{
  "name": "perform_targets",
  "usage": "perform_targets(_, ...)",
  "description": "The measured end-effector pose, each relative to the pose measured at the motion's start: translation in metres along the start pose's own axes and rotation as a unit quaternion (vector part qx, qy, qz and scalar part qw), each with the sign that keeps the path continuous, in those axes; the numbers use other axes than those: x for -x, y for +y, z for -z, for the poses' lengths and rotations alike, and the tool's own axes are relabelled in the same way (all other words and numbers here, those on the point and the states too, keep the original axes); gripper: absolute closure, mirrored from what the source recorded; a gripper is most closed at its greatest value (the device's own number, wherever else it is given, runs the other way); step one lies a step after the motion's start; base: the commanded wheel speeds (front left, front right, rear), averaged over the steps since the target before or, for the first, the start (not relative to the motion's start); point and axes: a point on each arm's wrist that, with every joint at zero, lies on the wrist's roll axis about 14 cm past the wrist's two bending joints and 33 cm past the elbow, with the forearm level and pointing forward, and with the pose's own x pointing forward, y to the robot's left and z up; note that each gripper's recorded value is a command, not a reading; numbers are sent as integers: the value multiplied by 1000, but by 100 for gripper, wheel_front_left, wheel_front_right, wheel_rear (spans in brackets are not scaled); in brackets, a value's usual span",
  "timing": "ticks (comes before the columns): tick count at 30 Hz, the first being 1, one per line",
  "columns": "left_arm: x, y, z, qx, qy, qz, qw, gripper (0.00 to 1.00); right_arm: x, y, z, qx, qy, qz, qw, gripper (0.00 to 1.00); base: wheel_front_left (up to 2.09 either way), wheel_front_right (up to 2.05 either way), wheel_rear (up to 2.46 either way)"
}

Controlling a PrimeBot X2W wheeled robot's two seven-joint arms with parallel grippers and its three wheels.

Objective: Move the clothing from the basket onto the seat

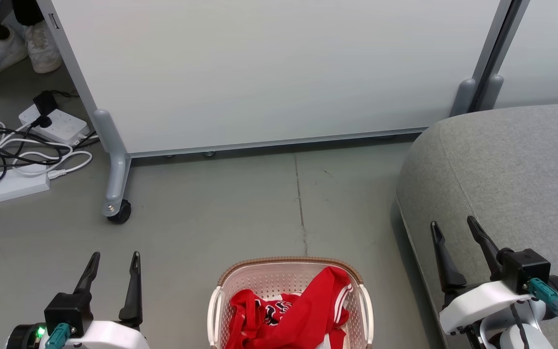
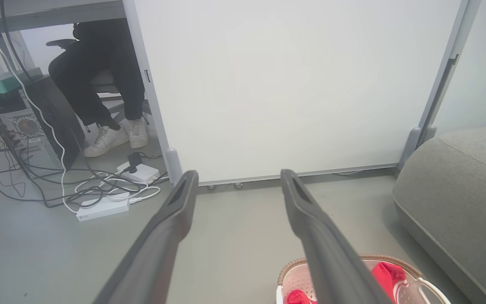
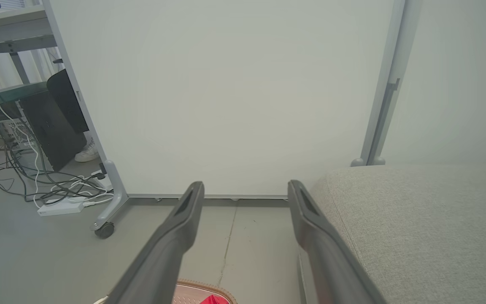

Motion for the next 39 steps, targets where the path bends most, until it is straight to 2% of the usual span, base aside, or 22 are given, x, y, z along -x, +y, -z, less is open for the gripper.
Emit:
perform_targets(16, -2, -1, 2, -1, 3, 2, 1000, 0, -1, -2, 0, -3, -2, 3, 1000, 0, 0, 0, 0)
perform_targets(25, -29, -29, 6, -1, 10, 49, 999, 0, -12, -9, -4, -5, -7, 10, 1000, 0, 0, 0, 0)
perform_targets(31, -65, -79, 30, 3, 41, 131, 991, 0, -29, -23, -4, -3, -12, 22, 1000, 0, 0, 0, 0)
perform_targets(35, -78, -117, 61, 4, 85, 190, 978, 0, -38, -32, 2, 0, -9, 32, 999, 0, 0, 0, 0)
perform_targets(36, -81, -148, 99, 6, 136, 238, 962, 0, -42, -43, 10, -2, -5, 43, 999, 0, 0, 0, 0)
perform_targets(39, -81, -172, 127, 5, 175, 275, 945, 0, -45, -50, 15, -2, -3, 52, 999, 0, 0, 0, 0)
